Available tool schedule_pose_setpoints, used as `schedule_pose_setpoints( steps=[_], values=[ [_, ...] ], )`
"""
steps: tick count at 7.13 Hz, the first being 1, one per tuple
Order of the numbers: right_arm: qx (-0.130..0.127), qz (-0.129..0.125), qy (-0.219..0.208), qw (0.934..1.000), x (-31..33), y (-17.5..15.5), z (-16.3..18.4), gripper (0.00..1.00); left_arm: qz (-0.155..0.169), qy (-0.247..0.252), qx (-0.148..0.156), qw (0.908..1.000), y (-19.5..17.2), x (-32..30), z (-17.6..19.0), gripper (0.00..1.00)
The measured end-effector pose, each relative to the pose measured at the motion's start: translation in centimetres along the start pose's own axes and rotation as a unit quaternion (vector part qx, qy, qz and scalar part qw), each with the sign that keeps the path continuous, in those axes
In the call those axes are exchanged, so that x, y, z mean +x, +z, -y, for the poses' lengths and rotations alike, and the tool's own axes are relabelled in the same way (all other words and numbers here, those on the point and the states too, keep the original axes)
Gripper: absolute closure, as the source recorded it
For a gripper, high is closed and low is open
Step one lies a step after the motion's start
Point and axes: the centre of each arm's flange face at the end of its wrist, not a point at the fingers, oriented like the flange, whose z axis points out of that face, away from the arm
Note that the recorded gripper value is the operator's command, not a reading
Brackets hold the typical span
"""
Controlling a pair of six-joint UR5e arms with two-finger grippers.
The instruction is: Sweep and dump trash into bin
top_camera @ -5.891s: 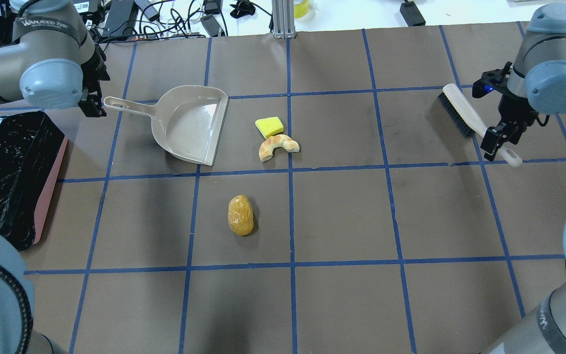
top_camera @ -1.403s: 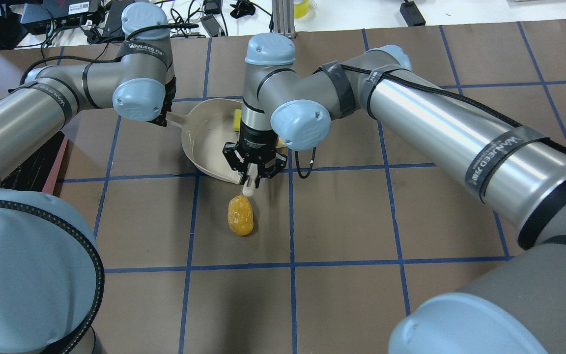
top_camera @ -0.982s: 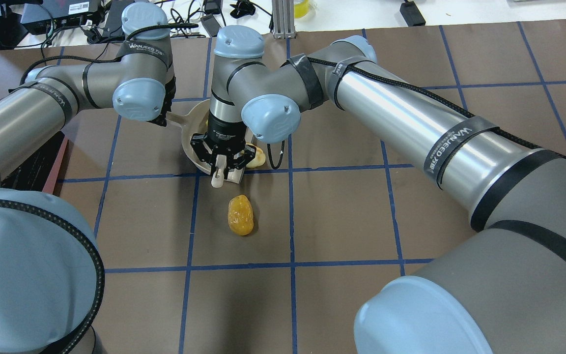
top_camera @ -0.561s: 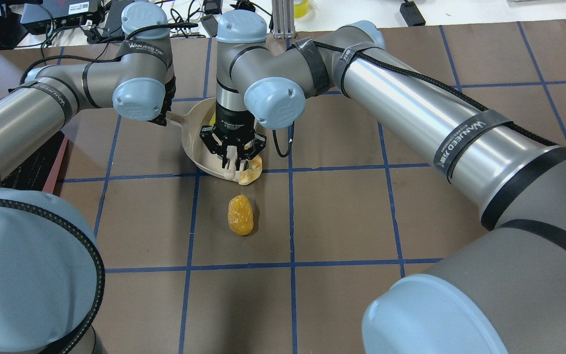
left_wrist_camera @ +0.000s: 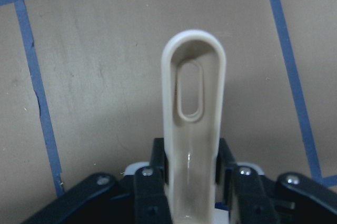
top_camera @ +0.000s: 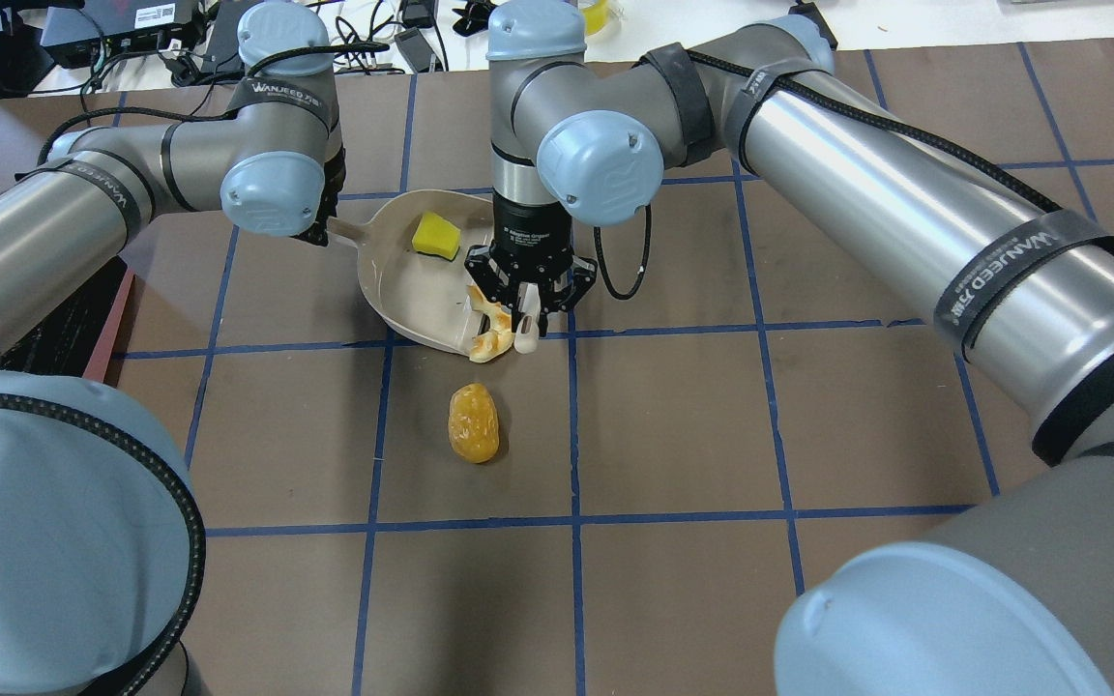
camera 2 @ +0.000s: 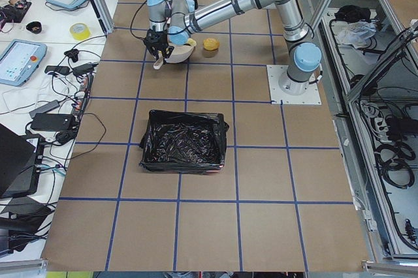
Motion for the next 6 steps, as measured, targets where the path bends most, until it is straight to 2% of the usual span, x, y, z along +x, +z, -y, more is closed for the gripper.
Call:
schedule_pose_setpoints(
  steps=[1, 2, 3, 6],
  values=[
    [-0.011, 0.001, 0.019, 0.9998, 0.2, 1.8, -0.5, 1.0, 0.0, 0.0, 0.0, 1.0, 0.0, 0.0, 0.0, 1.0],
    [-0.021, 0.014, 0.025, 0.9994, 0.1, 3.1, -0.9, 1.0, 0.001, 0.001, 0.0, 1.0, 0.0, 0.0, 0.0, 1.0],
    [-0.022, 0.033, 0.02, 0.999, -0.6, 3.7, -1.1, 1.0, 0.001, 0.001, -0.001, 1.0, 0.1, 0.0, 0.0, 1.0],
    [0.003, 0.113, -0.029, 0.9932, -5.0, 3.9, -1.2, 1.0, 0.001, 0.004, -0.003, 1.0, 0.1, -0.1, 0.1, 1.0]
  ],
)
